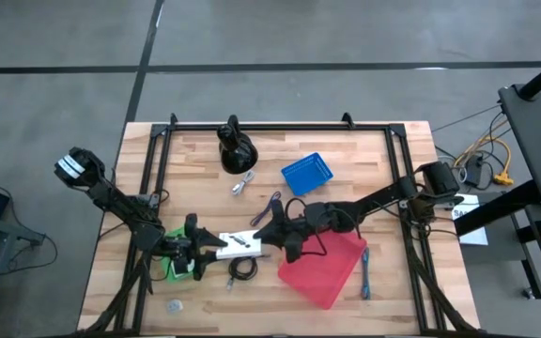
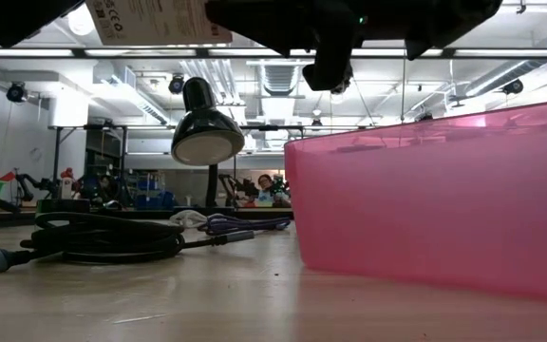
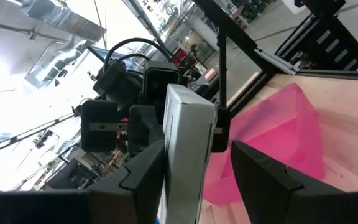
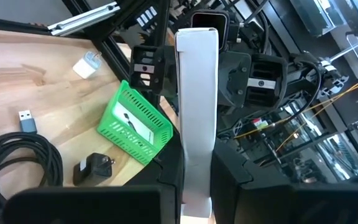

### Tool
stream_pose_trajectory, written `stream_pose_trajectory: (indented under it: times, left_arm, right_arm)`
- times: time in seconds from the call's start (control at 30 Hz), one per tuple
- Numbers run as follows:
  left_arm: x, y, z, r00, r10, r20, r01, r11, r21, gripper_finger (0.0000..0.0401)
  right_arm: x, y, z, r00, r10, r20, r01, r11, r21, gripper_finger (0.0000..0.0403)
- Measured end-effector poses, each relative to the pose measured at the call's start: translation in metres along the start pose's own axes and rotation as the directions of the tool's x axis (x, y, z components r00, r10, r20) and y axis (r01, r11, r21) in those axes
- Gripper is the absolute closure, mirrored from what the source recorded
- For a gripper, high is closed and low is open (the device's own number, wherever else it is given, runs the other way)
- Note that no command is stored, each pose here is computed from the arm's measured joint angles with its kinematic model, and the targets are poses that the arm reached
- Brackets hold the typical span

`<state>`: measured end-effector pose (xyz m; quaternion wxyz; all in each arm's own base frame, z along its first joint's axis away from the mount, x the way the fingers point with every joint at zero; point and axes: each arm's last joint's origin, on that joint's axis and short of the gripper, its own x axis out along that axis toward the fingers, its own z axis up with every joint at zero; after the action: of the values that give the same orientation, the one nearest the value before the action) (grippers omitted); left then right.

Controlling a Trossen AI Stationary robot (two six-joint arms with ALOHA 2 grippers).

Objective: Pick and place items into bin
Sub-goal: Put the white card reader box into the green bin

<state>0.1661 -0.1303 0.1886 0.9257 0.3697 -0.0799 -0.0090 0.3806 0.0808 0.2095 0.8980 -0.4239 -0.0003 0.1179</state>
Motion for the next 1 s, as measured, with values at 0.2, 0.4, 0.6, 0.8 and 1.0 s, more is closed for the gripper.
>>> stream_pose_trajectory:
  times: [0.2, 0.4, 0.6, 0.8, 1.0]
  left_arm:
    - [0.0018, 0.0028, -0.0014, 1.0, 0.02, -0.004, -0.02, 1.0, -0.006, 0.0234]
    - [0.002, 0.0033, -0.0015, 1.0, 0.026, -0.008, -0.026, 1.0, -0.009, 0.0242]
    - [0.002, 0.0032, -0.0016, 1.0, 0.026, -0.008, -0.026, 1.0, -0.009, 0.0279]
    - [0.0022, 0.0024, -0.0022, 1.0, 0.023, -0.012, -0.023, 1.0, -0.003, 0.0317]
    - [0.0022, 0.0028, -0.0018, 1.0, 0.027, -0.009, -0.027, 1.0, -0.005, 0.0355]
  right_arm:
    - [0.002, -0.0038, 0.0025, 1.0, 0.003, 0.021, -0.003, 1.0, 0.006, 0.0365]
    - [0.002, -0.0049, -0.0001, 1.0, 0.006, 0.012, -0.006, 1.0, 0.024, 0.0365]
    - [0.002, -0.0045, -0.0008, 1.0, 0.012, 0.006, -0.013, 1.0, 0.028, 0.0365]
    - [0.002, -0.0039, -0.0013, 1.0, 0.019, 0.002, -0.019, 0.999, 0.029, 0.0365]
    - [0.002, -0.004, -0.0012, 1.0, 0.018, 0.003, -0.018, 0.999, 0.032, 0.0365]
